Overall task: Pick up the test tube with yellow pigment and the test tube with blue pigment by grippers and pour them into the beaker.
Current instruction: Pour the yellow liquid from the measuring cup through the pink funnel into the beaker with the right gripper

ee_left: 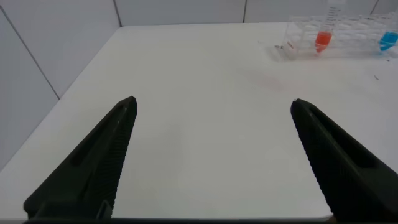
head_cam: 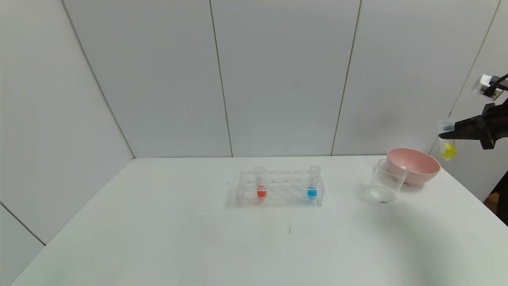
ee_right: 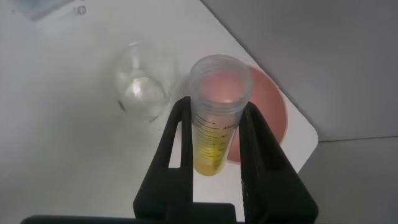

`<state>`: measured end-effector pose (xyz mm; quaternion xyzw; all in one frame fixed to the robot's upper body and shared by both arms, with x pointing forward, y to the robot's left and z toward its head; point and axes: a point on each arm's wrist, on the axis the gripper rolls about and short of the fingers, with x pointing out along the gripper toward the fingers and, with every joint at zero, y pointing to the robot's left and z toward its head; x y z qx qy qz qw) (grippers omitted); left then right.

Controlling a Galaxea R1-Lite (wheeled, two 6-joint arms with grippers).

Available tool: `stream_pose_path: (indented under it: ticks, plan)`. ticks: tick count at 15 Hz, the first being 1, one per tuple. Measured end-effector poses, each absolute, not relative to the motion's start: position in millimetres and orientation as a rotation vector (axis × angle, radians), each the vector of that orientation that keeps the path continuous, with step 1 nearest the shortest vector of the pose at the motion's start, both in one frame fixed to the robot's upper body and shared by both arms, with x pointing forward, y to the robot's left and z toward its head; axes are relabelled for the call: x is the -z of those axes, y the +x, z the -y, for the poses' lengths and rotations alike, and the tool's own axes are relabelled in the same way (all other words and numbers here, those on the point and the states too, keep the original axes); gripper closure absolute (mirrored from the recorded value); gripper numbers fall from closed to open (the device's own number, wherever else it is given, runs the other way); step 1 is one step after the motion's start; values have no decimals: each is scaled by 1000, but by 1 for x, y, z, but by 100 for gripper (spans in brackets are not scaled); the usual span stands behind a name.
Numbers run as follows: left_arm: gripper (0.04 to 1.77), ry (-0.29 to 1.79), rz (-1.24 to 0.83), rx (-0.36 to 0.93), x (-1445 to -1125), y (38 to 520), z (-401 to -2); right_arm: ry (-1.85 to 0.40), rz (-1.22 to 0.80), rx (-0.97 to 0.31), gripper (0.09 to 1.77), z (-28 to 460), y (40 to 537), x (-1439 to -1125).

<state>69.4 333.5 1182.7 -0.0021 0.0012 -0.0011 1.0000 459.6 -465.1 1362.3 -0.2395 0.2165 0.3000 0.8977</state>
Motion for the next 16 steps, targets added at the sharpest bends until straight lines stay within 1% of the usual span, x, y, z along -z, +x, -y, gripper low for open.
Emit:
stream_pose_path:
  ticks: [2,5,6,8,12,16]
  plan:
    - [5,-4,-2,2,-1183,69,-334,-519,-484,-636,136,458,473,-1350]
    - [5,-4,-2,2,-1183,69,-334,-559,-552,-665,136,449,477,-1338]
    - [5,-4,-2,2,-1183,69,-334,-588,-567,-655,136,446,479,-1338]
    - [5,-4,-2,2,-1183,69,-334,-668,-625,-596,136,440,480,-1339]
    - [5,-4,-2,2,-1183,69,-334,-721,-620,-609,136,418,482,-1345]
    - [5,-4,-2,2,-1183,69,-334,-796,-664,-571,136,399,486,-1346]
